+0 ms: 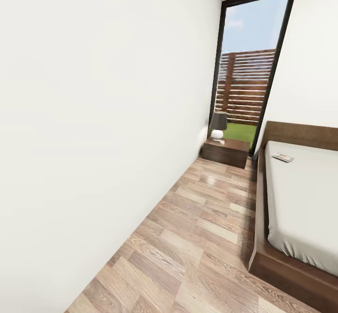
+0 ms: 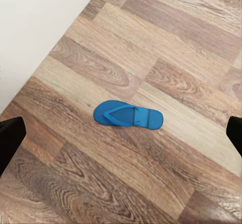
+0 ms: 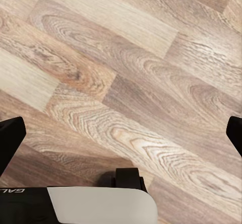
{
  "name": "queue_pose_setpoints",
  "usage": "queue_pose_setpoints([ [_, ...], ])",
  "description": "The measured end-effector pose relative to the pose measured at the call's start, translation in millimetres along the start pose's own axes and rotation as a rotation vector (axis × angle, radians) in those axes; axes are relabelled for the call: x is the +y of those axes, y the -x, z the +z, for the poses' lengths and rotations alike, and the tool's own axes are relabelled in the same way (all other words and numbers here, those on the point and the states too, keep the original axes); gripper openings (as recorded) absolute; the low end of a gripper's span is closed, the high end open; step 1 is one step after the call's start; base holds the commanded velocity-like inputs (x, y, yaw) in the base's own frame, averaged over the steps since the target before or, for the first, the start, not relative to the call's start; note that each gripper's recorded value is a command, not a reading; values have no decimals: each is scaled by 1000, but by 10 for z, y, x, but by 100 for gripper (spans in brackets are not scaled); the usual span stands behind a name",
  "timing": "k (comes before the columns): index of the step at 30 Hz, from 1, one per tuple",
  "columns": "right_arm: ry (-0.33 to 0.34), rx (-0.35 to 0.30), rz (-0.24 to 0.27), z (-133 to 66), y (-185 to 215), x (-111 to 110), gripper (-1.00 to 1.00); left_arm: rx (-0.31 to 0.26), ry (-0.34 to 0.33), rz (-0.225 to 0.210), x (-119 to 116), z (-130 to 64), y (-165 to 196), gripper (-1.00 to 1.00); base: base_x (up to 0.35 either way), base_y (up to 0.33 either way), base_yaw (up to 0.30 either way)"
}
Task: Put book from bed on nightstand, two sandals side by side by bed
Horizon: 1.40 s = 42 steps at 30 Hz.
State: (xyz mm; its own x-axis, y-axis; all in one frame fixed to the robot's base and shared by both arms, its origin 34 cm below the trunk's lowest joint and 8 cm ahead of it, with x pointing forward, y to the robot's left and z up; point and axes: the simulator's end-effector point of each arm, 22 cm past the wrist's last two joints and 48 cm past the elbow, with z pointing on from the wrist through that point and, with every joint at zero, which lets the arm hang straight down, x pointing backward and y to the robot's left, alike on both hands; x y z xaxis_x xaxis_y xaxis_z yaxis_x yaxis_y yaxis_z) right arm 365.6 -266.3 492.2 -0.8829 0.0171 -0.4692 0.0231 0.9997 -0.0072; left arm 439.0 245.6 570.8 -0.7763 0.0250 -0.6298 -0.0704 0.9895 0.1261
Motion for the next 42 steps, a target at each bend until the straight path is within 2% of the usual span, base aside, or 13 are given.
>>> queue_pose_setpoints([
  [5,-1,0,1,0,-2,-4,100,-28,4,7,6,19,162,100,0,0,0],
  [6,-1,0,2,0,-2,-5,100,-68,10,30,12,68,408,100,0,0,0],
  [7,-2,0,2,0,-3,-9,100,-112,20,78,16,120,691,100,0,0,0],
  [11,-2,0,2,0,-4,-11,100,-174,16,216,-90,159,1050,100,0,0,0],
  [12,-2,0,1,0,-4,-12,100,-178,9,250,-131,163,1082,100,0,0,0],
  [13,-2,1,1,0,-9,-14,100,-178,-5,317,-215,174,1132,100,0,0,0],
  [17,-2,3,1,0,-19,-17,100,-155,-32,439,-366,202,1223,100,0,0,0],
  [19,-3,5,1,0,-26,-21,100,-121,-55,532,-482,228,1303,100,0,0,0],
  [26,-7,5,5,0,-27,-40,100,-101,-83,678,-597,252,1440,100,0,0,0],
  [27,-7,5,6,0,-28,-43,100,-102,-83,724,-620,250,1453,100,0,0,0],
  [33,-9,5,7,0,-26,-49,100,-106,-98,891,-768,218,1443,100,0,0,0],
  [38,-9,4,7,0,-26,-51,100,-105,-134,964,-963,169,1415,100,0,0,0],
  [42,-11,4,7,0,-24,-68,100,-111,-125,1035,-1038,145,1450,100,0,0,0],
])
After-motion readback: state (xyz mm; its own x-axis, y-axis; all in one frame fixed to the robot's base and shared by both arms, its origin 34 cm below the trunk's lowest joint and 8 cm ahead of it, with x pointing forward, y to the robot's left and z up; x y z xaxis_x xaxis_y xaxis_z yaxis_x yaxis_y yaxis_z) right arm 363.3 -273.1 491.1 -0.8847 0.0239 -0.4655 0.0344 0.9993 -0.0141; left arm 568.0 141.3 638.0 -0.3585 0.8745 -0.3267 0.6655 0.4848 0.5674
